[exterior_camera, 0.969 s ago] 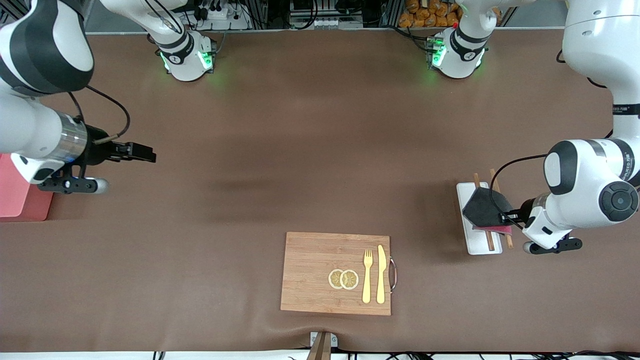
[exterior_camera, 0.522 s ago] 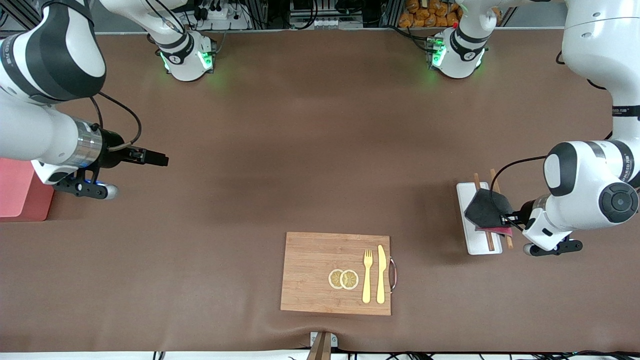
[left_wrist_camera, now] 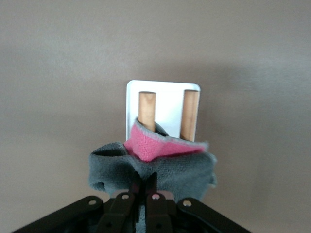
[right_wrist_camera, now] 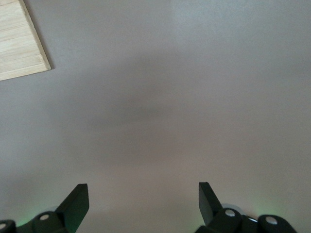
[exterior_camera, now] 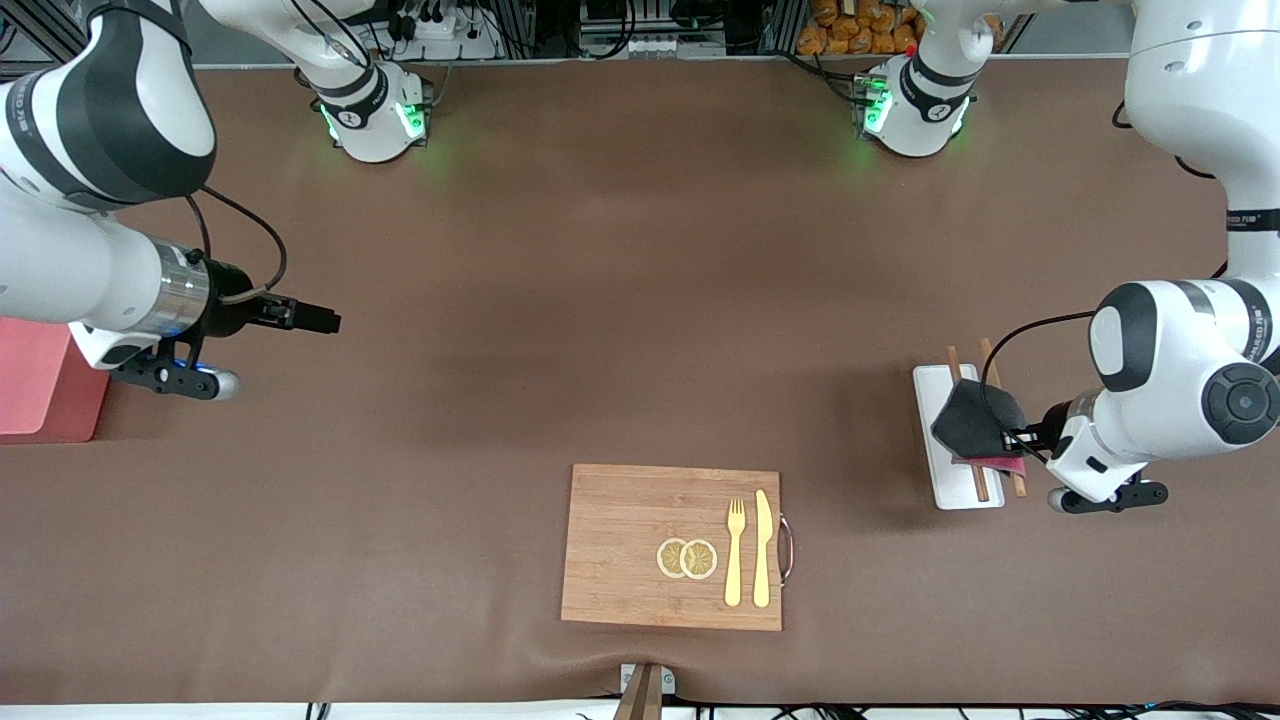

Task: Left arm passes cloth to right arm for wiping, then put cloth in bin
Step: 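Lift the grey cloth with the left gripper while the right gripper extends, then carry the cloth toward the right gripper with the left gripper, then grasp the cloth with the right gripper while the left gripper releases, then move the cloth toward the pink bin with the right gripper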

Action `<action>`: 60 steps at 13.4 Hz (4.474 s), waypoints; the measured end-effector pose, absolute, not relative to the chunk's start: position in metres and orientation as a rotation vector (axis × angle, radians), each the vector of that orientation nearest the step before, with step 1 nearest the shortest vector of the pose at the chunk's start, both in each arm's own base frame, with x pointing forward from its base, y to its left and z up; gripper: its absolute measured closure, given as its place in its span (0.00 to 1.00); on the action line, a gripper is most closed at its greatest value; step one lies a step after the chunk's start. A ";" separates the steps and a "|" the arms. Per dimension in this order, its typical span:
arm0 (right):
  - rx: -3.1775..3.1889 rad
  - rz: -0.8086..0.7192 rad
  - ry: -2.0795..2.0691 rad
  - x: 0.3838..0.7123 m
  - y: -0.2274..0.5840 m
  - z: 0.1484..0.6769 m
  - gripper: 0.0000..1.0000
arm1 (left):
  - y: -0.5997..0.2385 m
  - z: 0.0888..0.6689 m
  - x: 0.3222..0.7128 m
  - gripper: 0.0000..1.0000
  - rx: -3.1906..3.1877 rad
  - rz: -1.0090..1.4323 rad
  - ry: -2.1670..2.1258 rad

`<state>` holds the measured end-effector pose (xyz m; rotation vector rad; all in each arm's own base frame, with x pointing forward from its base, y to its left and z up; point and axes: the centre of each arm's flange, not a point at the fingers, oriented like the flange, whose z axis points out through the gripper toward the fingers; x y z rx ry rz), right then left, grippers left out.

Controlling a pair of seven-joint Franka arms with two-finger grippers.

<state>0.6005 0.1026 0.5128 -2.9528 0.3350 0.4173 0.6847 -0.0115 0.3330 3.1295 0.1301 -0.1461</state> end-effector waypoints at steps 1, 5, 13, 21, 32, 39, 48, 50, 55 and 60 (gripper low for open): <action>-2.945 0.427 0.342 0.602 0.103 0.509 0.00 | -0.020 0.345 0.683 0.94 3.124 -0.138 0.107; -2.881 0.437 0.513 0.606 0.112 0.504 0.00 | -0.068 0.402 0.667 0.94 3.101 -0.125 -0.012; -2.705 0.456 0.948 0.623 0.177 0.470 0.00 | -0.214 0.455 0.625 0.94 3.021 -0.099 0.044; -2.510 0.479 1.039 0.632 0.253 0.429 0.00 | -0.416 0.457 0.581 0.94 2.632 -0.059 0.542; -2.396 0.461 1.175 0.623 0.320 0.418 0.00 | -0.507 0.441 0.567 0.94 2.218 -0.109 0.943; -2.465 0.469 1.063 0.628 0.296 0.413 0.84 | -0.507 0.445 0.569 0.88 2.204 -0.108 0.956; -2.604 0.448 0.973 0.620 0.300 0.406 0.98 | -0.384 0.542 0.601 0.00 2.464 -0.059 0.938; -2.610 0.442 0.971 0.620 0.300 0.407 0.98 | -0.329 0.555 0.607 0.00 2.603 -0.074 0.831; -2.620 0.428 0.957 0.622 0.298 0.408 0.98 | -0.210 0.562 0.620 0.00 2.895 -0.082 0.493; -2.685 0.388 0.845 0.627 0.281 0.408 0.98 | -0.135 0.580 0.618 0.00 2.981 -0.099 0.322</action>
